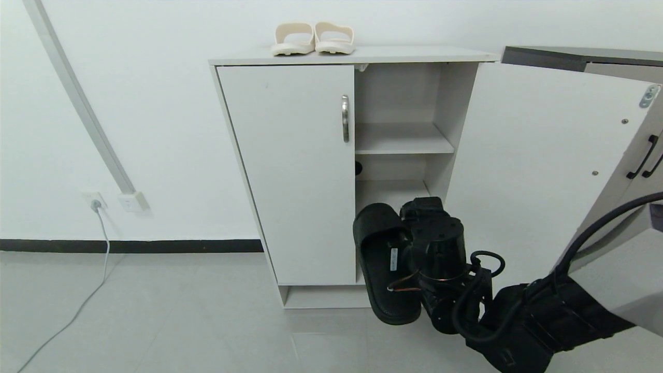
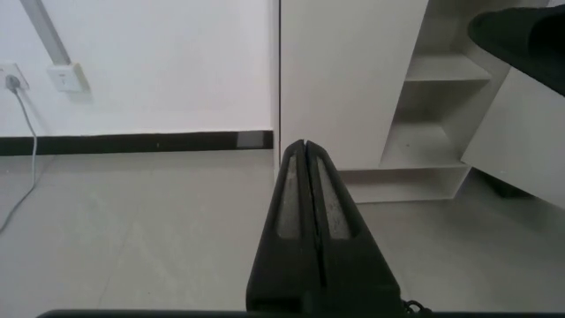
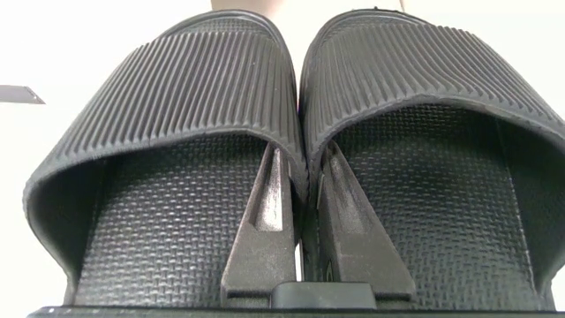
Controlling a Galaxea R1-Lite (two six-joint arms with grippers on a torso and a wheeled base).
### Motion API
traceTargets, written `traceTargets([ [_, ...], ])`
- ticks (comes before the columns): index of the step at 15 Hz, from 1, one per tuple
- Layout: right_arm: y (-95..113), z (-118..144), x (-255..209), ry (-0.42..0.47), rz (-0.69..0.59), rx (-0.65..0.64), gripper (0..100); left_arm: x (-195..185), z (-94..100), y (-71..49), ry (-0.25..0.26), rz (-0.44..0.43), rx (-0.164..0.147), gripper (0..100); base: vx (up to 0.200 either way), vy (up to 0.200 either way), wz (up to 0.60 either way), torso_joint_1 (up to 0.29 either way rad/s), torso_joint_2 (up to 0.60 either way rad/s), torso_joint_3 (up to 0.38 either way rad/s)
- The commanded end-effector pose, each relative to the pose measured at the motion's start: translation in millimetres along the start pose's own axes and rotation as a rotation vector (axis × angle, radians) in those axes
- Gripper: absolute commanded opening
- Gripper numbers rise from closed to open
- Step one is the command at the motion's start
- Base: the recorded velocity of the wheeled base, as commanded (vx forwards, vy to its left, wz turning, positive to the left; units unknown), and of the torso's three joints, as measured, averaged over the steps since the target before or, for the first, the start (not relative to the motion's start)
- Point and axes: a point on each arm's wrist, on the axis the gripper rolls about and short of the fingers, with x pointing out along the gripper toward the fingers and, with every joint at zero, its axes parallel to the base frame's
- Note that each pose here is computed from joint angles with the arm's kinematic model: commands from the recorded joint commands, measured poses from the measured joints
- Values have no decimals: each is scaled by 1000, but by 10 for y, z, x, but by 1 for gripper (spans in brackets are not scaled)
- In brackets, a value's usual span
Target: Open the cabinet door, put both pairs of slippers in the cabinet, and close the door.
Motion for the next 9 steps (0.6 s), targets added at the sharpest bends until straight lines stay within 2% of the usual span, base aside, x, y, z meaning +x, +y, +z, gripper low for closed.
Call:
traceTargets([
  [1,84,-68,103,4,0,-4,0,3,-2,0,3,2,1,0,0,-200,0,-2,7,2],
  [4,114,-164,205,15,-13,-14,0,2,3,0,2,0,1,0,0,0,0,0,0,0],
  [9,26,-217,347,21,-66,-17,0,2,3,0,2,-1,1,0,0,0,0,0,0,0],
])
